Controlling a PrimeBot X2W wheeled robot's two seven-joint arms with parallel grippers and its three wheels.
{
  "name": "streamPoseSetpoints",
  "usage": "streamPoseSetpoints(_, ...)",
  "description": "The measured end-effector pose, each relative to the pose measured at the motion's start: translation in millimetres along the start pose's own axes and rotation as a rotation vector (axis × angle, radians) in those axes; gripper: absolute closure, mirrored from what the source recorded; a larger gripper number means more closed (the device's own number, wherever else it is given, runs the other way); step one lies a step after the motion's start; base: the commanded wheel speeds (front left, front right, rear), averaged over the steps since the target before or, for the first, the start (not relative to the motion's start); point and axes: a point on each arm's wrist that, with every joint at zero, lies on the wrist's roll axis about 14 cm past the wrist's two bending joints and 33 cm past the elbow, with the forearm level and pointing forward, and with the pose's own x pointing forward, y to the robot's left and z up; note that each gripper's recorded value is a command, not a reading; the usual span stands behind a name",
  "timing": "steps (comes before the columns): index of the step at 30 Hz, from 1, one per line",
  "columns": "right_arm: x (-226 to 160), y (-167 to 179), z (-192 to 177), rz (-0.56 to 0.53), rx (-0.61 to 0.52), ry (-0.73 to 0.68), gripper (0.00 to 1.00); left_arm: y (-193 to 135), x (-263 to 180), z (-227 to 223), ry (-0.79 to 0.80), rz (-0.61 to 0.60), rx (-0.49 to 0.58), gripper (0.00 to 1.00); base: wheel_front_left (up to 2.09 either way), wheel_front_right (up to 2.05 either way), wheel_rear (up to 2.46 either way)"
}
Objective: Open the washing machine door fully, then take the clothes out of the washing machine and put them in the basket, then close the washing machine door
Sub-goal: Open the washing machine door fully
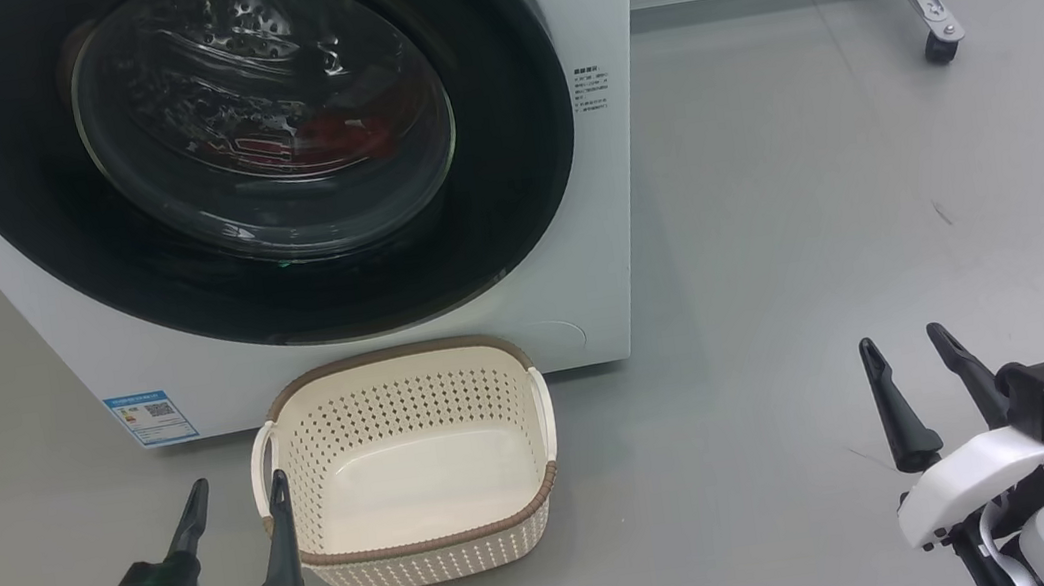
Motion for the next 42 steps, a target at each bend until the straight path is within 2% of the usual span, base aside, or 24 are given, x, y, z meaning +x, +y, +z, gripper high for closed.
streamPoseSetpoints(1, 0, 0, 0, 0.000, 0.000, 0.000, 0.15, 0, 0, 0, 0.001, 0.000, 0.000, 0.00, 0.00, 0.00, 0.00)
streamPoseSetpoints(2, 0, 0, 0, 0.002, 0.001, 0.001, 1.00, 0, 0, -1, 0.002, 0.001, 0.000, 0.00, 0.00, 0.00, 0.00)
streamPoseSetpoints(16, 4, 2, -3, 0.015, 0.006, 0.012, 1.00, 1, -1, -3, 0.005, 0.007, 0.015, 0.00, 0.00, 0.00, 0.00)
streamPoseSetpoints(24, 11, 0, 3, 0.010, 0.059, -0.003, 1.00, 1, -1, -6, 0.011, 0.013, 0.016, 0.00, 0.00, 0.00, 0.00)
streamPoseSetpoints(27, 16, 0, 5, -0.013, 0.192, -0.021, 1.00, 1, 1, -7, 0.014, 0.013, 0.013, 0.00, 0.00, 0.00, 0.00)
streamPoseSetpoints(32, 24, 1, 1, -0.057, 0.479, -0.023, 1.00, 0, 7, -4, 0.007, 0.011, 0.014, 0.00, 0.00, 0.00, 0.00)
streamPoseSetpoints(37, 37, -4, -1, -0.093, 0.704, -0.014, 1.00, -1, 12, -5, 0.007, 0.010, 0.009, 0.00, 0.00, 0.00, 0.00)
streamPoseSetpoints(42, 52, -4, -2, -0.095, 0.949, 0.016, 1.00, -1, 18, -4, 0.003, 0.011, 0.008, 0.00, 0.00, 0.00, 0.00)
